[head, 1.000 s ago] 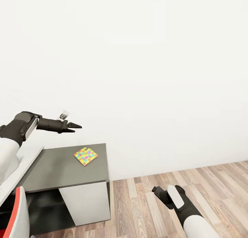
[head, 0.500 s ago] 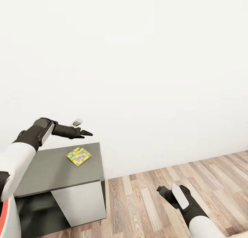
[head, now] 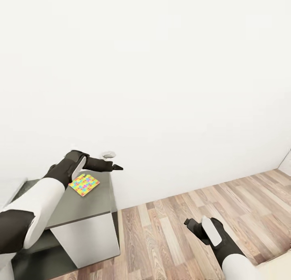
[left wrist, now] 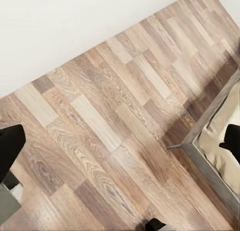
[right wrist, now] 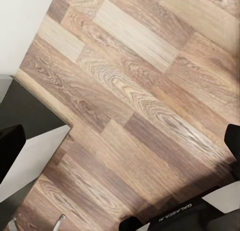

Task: Put all the toys in the child's room - the three board games (two on the bed and one on the table), the two jigsaw puzzles on the table, and the tennis ball on the table - inside the toy box on the table in the child's room.

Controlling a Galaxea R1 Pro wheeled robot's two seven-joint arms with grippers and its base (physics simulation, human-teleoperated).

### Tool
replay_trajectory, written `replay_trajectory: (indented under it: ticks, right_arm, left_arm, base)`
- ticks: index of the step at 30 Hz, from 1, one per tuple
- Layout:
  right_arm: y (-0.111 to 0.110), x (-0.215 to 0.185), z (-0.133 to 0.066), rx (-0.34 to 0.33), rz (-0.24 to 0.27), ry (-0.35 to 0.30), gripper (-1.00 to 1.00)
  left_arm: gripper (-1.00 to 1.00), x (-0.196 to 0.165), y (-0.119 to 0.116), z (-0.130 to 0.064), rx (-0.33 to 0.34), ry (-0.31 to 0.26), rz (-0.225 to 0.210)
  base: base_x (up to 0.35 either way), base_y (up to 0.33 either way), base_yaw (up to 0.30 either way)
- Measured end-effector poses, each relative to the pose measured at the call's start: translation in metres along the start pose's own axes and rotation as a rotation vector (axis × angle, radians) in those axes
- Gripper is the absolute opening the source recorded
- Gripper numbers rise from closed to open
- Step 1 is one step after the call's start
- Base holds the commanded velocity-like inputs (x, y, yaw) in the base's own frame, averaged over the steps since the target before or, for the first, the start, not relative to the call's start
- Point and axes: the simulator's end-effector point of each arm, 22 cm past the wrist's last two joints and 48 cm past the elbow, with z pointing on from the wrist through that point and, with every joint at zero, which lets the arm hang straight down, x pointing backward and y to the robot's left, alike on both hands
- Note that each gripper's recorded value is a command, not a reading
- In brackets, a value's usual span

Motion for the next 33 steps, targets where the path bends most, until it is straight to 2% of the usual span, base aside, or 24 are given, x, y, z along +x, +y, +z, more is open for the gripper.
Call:
replay_trajectory:
  ticks: [5, 10, 13, 18, 21, 25, 33]
  right_arm:
    - [-0.01, 0.006, 0.004, 0.021, -0.011, 0.007, 1.0]
    - [-0.037, 0.008, 0.008, 0.076, -0.047, 0.002, 1.0]
    - [-0.044, 0.007, 0.008, 0.09, -0.056, -0.002, 1.0]
    - [-0.049, 0.005, 0.008, 0.099, -0.059, -0.005, 1.0]
    - [-0.057, -0.001, 0.007, 0.11, -0.06, -0.014, 1.0]
    - [-0.063, -0.005, 0.007, 0.118, -0.06, -0.02, 1.0]
    - [-0.064, -0.007, 0.005, 0.119, -0.062, -0.024, 1.0]
  left_arm:
    - [1.0, 0.01, 0.016, 0.02, -0.108, -0.005, 0.004]
    - [1.0, 0.02, 0.03, 0.041, -0.197, -0.033, 0.003]
    - [1.0, 0.028, 0.035, 0.056, -0.253, -0.04, -0.001]
    - [1.0, 0.04, 0.048, 0.067, -0.344, -0.05, -0.014]
    - [1.0, 0.055, 0.068, 0.071, -0.43, -0.068, -0.046]
    - [1.0, 0.084, 0.086, 0.076, -0.512, -0.065, -0.081]
    - [1.0, 0.149, 0.082, 0.1, -0.559, -0.041, -0.102]
  base:
    - [0.0, 0.0, -0.15]
    - [0.0, 0.0, -0.197]
    - [0.0, 0.0, -0.255]
    - [0.0, 0.0, -0.27]
    - [0.0, 0.0, -0.277]
    - [0.0, 0.0, -0.279]
    - [0.0, 0.0, -0.28]
